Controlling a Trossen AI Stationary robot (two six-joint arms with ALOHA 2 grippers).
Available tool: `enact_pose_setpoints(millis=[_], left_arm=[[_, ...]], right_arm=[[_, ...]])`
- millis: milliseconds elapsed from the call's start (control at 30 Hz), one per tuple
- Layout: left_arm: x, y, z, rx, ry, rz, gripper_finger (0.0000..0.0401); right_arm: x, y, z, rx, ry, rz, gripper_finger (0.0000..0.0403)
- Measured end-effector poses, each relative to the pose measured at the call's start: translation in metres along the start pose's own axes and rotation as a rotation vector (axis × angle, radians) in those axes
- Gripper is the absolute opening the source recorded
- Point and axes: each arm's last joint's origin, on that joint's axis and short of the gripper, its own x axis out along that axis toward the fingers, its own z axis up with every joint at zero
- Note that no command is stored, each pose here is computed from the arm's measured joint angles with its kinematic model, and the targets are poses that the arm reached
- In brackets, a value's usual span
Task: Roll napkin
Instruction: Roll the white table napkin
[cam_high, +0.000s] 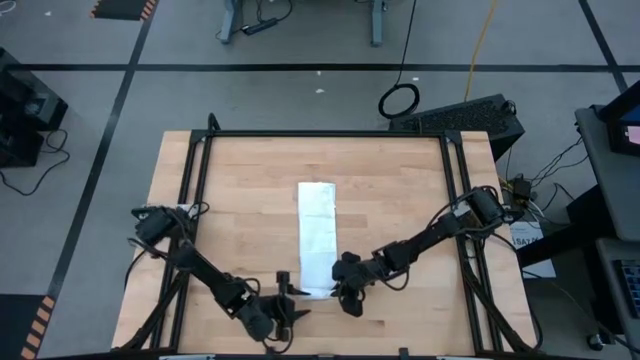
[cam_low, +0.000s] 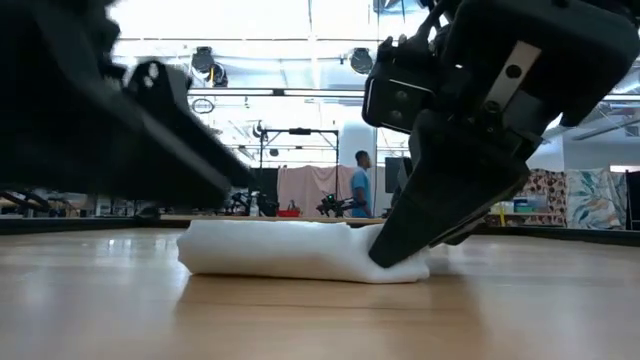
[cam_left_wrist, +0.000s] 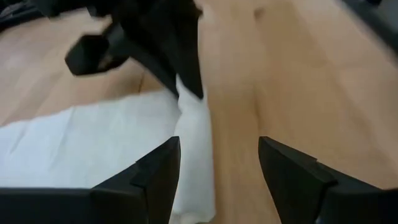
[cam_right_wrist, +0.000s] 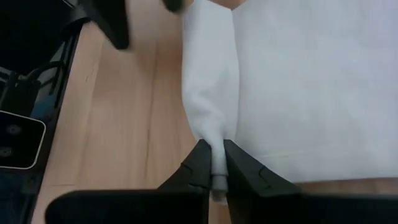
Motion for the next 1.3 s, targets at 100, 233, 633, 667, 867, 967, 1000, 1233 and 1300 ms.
enact_pose_setpoints(millis=[100, 233, 633, 667, 867, 967, 1000, 1233, 1300], left_arm=[[0.009, 0.001, -0.01, 0.055, 0.029, 0.011, 0.0221], [0.019, 0.004, -0.018, 0.106, 0.056, 0.014, 0.0205], [0.026, 0.014, -0.019, -0.034, 0.088, 0.062, 0.0059], [0.026, 0.016, -0.02, -0.074, 0.098, 0.063, 0.0043], [0.031, 0.022, -0.017, -0.327, 0.129, 0.018, 0.0019], [0.03, 0.024, -0.012, -0.42, 0.165, -0.065, 0.002], [0.029, 0.025, -0.009, -0.45, 0.176, -0.088, 0.0019], [0.025, 0.031, 0.001, -0.55, 0.219, -0.187, 0.0015], [0.029, 0.036, 0.001, -0.584, 0.239, -0.198, 0.0015]], right_arm=[[0.0, -0.001, 0.0, 0.02, 0.008, 0.002, 0.0017], [0.0, -0.001, 0.0, 0.052, 0.015, 0.008, 0.0017], [0.0, -0.001, -0.001, 0.107, 0.022, 0.013, 0.0018], [0.0, -0.001, 0.0, 0.102, 0.021, 0.013, 0.002], [-0.012, 0.005, 0.003, -0.014, -0.007, -0.027, 0.0068], [-0.025, 0.014, 0.001, -0.124, -0.008, -0.078, 0.0111], [-0.029, 0.017, 0.0, -0.164, -0.005, -0.101, 0.0126], [-0.036, 0.052, -0.026, -0.447, -0.079, -0.196, 0.0202], [-0.034, 0.063, -0.033, -0.504, -0.137, -0.212, 0.0209]])
